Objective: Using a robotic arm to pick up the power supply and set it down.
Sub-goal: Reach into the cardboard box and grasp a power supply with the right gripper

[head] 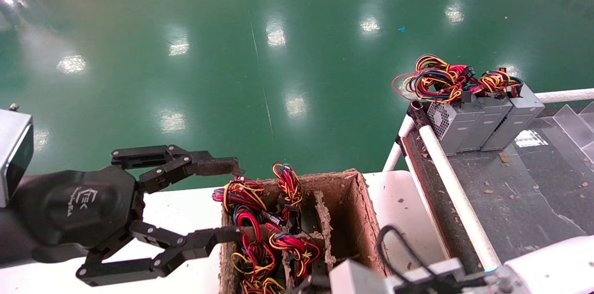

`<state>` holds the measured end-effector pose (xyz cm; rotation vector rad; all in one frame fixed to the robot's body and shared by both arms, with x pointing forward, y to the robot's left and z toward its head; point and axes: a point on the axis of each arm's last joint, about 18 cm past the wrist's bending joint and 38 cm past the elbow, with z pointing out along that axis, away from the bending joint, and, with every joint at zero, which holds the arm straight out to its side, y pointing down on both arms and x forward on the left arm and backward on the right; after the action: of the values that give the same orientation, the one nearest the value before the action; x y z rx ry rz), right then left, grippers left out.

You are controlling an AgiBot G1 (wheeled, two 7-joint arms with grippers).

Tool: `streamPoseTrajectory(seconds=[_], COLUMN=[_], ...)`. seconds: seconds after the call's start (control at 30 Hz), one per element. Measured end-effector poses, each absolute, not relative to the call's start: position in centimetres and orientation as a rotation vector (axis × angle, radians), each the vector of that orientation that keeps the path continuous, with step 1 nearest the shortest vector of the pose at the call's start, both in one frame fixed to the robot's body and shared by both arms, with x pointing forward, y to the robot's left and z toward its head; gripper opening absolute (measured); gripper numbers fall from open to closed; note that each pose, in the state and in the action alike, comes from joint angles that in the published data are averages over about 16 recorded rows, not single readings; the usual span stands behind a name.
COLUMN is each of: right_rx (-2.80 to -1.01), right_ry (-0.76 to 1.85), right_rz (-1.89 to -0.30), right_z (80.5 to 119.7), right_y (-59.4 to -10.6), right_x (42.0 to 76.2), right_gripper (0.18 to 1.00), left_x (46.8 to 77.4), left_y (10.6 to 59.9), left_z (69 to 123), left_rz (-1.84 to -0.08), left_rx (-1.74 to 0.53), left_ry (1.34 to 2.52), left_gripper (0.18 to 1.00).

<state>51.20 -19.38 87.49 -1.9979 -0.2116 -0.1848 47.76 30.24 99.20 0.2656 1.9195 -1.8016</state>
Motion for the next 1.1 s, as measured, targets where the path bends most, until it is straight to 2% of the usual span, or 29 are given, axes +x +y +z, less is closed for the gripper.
streamPoseTrajectory(seconds=[0.33,0.5,0.8,1.1], right_rx=[-2.087,-2.124,-2.148,-2.138], right_ry=[-0.199,-0.194,-0.184,-0.186], right_rz=[-0.112,-0.114,-0.177,-0.241], right_z=[84.4,83.4,82.6,82.9], right_y=[-17.1,-16.3,-15.3,-14.3], right_x=[51.5,51.8,52.9,53.8], right_gripper=[0.993,0.972,0.888,0.706], left_x=[47.8,47.8,47.8,47.8], left_y=[30.2,30.2,30.2,30.2], left_z=[99.2,99.2,99.2,99.2], left_rz=[-1.802,-1.802,-1.802,-1.802], left_rx=[0.266,0.266,0.266,0.266], left_ry=[1.919,1.919,1.919,1.919], left_gripper=[0.8,0.882,0.965,0.998])
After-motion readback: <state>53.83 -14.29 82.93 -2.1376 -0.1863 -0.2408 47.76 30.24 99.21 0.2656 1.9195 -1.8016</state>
